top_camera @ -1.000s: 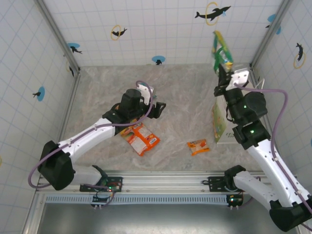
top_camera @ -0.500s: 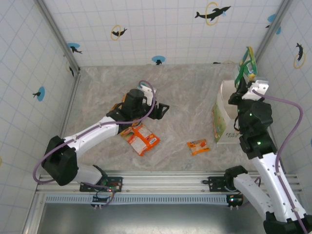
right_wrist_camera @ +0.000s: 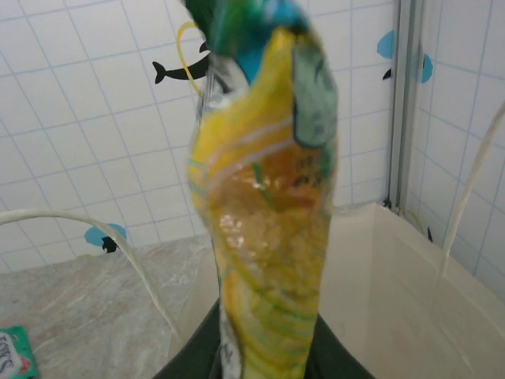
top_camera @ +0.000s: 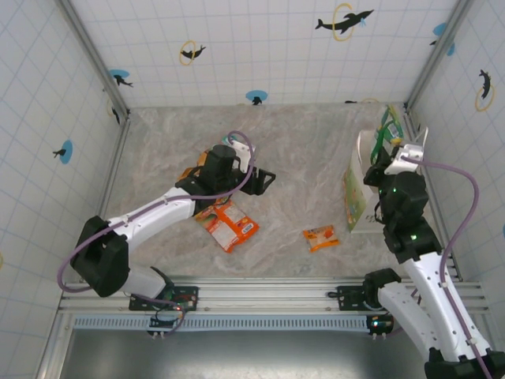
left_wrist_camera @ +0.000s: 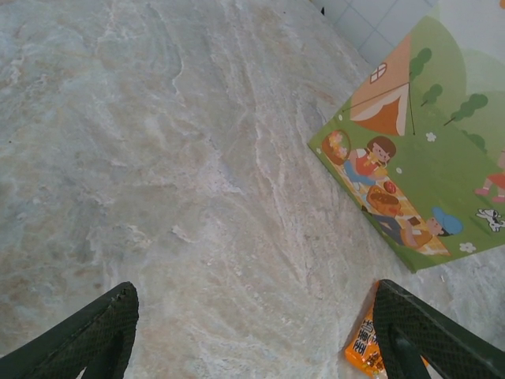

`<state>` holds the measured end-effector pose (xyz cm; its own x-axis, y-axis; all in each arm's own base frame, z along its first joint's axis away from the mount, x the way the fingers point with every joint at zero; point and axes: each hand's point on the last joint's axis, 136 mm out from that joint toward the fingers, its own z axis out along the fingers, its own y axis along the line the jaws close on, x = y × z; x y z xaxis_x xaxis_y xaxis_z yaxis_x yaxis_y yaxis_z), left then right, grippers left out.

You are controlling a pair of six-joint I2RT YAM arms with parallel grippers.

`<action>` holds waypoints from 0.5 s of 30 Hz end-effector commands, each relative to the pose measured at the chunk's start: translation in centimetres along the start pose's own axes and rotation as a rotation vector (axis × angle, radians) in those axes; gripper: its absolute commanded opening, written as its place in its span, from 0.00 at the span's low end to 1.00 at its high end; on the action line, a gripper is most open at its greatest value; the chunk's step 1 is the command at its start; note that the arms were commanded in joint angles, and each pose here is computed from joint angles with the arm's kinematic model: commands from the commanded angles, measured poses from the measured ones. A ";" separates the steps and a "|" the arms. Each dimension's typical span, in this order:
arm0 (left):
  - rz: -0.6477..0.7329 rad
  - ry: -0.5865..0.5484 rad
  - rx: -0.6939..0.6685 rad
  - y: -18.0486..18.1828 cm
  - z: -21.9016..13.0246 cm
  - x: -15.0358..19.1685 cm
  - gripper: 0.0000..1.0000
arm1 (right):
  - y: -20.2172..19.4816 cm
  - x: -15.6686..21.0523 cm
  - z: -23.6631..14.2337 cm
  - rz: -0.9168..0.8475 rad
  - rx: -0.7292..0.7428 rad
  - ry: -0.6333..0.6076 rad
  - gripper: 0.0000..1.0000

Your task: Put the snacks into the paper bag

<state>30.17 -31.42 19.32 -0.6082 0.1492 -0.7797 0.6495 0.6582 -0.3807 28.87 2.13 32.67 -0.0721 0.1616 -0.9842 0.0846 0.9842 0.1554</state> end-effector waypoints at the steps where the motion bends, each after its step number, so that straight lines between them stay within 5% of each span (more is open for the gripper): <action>1: 0.049 0.010 0.025 -0.3 0.4 0.1 0.76 | -0.2 -1.3 -0.6 0.030 0.002 -0.035 0.29; 15: 0.492 0.051 0.120 -7.2 2.3 4.2 0.66 | 0.2 -2.3 -1.7 -0.006 -0.028 0.017 0.41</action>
<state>25.14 -36.10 18.39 -0.3729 0.3859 -0.8438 0.8552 0.4957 -0.1512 27.99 2.12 33.50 -0.1036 0.1570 -0.9821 0.0714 0.9861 0.1501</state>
